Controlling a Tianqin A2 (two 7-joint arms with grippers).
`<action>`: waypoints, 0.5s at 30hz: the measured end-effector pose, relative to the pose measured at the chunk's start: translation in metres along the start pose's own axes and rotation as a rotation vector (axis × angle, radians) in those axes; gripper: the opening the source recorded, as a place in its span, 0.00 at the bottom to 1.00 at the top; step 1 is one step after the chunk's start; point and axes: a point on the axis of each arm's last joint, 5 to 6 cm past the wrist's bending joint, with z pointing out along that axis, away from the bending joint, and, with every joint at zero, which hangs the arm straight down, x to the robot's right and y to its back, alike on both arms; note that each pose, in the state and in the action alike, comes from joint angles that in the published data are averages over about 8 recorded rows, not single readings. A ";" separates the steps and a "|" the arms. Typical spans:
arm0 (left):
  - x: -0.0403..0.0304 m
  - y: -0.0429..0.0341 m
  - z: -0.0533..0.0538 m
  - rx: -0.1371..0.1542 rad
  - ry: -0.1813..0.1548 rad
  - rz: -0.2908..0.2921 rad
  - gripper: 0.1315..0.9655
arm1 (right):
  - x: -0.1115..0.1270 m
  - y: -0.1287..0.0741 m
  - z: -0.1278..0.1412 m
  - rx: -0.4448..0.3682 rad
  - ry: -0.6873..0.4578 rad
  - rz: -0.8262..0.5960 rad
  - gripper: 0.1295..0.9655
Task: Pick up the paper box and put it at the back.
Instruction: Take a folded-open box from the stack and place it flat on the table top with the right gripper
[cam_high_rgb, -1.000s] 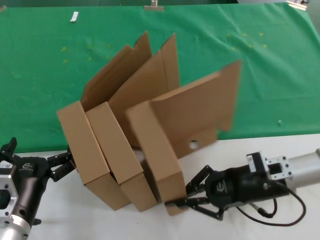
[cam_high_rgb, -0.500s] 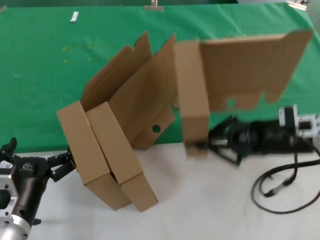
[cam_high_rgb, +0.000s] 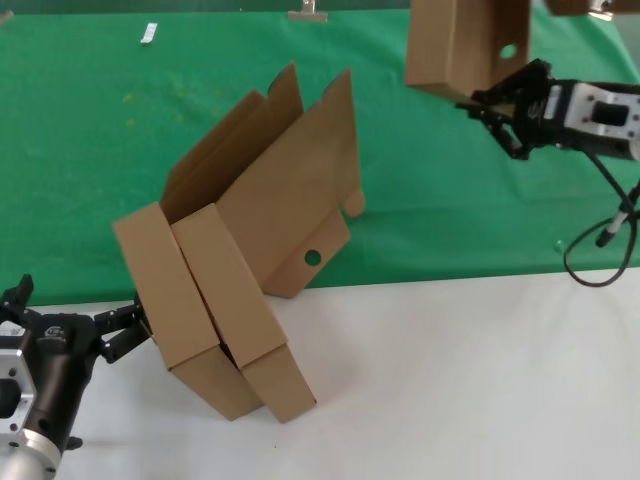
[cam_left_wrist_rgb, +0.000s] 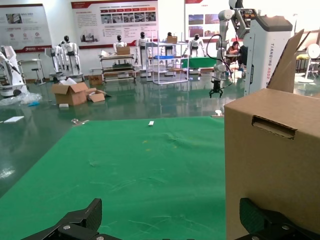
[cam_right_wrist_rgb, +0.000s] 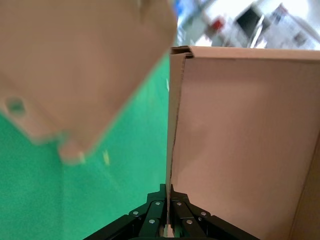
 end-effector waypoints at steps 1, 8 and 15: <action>0.0000 0.0000 0.000 0.000 0.000 0.000 1.00 | 0.003 -0.001 0.002 -0.032 0.007 -0.019 0.03; 0.0000 0.0000 0.000 0.000 0.000 0.000 1.00 | 0.010 -0.004 0.012 -0.233 0.026 -0.127 0.03; 0.0000 0.0000 0.000 0.000 0.000 0.000 1.00 | 0.000 0.006 0.013 -0.396 -0.003 -0.181 0.03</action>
